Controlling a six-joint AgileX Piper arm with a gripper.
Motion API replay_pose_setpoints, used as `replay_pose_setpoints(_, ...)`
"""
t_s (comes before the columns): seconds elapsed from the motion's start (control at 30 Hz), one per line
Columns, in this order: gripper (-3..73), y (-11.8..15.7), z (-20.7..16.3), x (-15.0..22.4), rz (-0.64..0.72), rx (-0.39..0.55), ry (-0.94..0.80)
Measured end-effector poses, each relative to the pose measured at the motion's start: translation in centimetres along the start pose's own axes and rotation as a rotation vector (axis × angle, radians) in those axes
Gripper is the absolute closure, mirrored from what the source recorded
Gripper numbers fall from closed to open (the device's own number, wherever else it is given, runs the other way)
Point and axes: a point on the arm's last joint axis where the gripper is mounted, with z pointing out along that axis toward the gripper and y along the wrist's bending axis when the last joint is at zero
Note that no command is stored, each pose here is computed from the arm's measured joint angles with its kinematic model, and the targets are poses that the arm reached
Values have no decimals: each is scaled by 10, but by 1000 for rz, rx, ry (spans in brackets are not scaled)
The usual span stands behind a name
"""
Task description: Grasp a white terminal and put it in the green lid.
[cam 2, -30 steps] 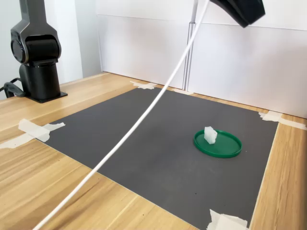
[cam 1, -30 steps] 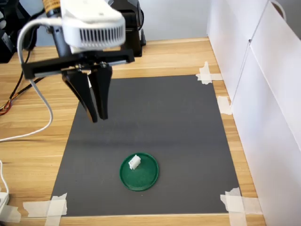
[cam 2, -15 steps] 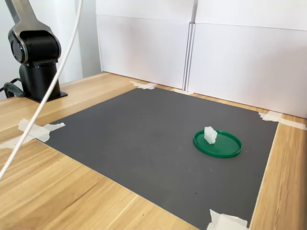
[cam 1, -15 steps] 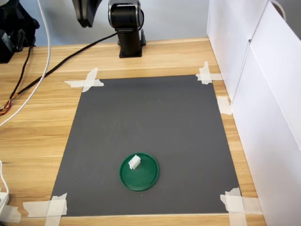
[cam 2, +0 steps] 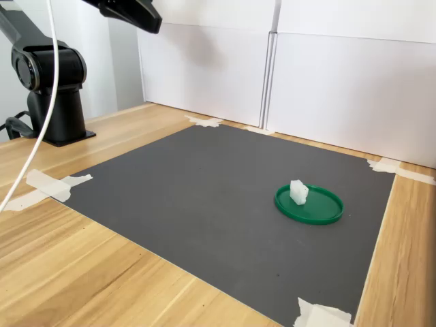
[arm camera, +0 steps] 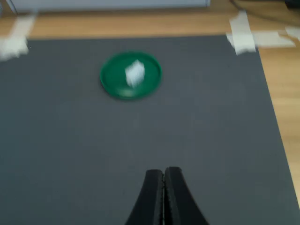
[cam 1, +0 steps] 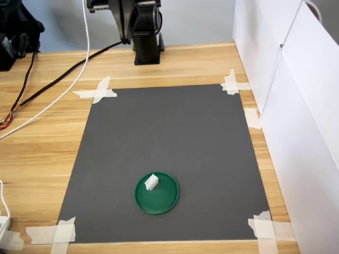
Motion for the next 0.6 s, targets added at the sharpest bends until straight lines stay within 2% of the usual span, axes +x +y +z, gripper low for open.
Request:
replay_pose_setpoints(0.27,716,4,-19,32,-19,-2,-35)
replay_pose_setpoints(0.6,716,7,-13,72,-16,-5,3)
